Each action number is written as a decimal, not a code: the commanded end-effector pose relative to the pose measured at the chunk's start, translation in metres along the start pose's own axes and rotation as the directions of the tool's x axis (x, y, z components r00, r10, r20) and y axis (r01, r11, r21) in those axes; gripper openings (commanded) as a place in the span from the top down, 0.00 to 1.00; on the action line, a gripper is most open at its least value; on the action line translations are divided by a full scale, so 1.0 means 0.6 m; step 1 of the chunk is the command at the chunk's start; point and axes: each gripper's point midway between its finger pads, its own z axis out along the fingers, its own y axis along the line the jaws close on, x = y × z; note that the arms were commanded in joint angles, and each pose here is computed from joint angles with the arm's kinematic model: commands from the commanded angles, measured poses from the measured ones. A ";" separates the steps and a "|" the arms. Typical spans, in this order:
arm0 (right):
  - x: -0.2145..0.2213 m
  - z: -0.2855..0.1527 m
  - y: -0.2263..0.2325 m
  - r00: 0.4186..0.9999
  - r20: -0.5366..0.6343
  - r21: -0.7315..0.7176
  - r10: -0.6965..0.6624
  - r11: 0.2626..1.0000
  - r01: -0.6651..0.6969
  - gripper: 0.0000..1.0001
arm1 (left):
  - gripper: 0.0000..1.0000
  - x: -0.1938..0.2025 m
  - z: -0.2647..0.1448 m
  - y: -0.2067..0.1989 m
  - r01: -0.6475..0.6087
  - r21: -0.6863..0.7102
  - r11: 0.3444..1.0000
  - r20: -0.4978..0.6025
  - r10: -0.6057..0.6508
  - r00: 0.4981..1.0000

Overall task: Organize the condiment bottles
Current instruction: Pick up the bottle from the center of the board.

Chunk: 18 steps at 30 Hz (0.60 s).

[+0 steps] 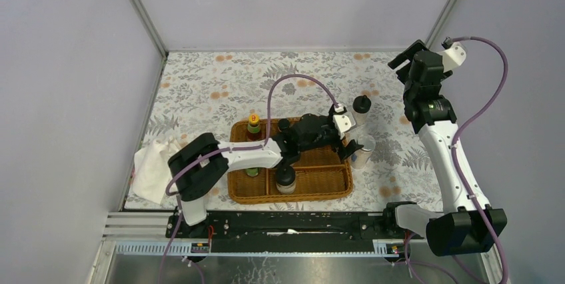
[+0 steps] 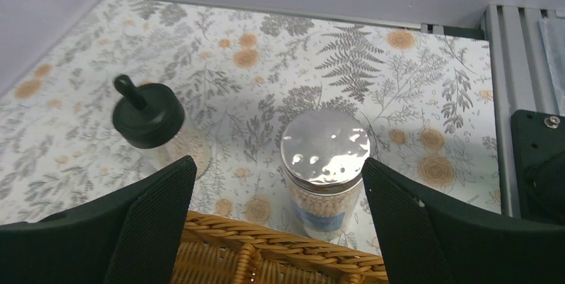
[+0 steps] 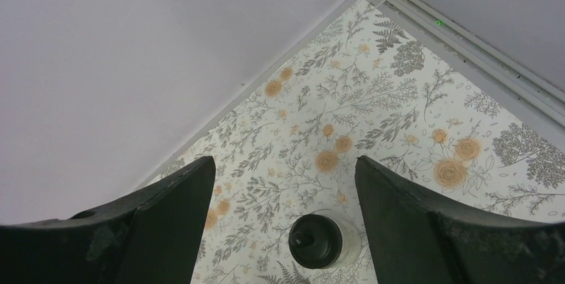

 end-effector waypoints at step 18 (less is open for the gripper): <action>0.001 0.026 0.023 1.000 0.014 -0.046 -0.012 0.999 0.012 0.16 | 0.01 0.008 0.029 -0.040 0.058 0.207 0.977 -0.006 -0.058 0.998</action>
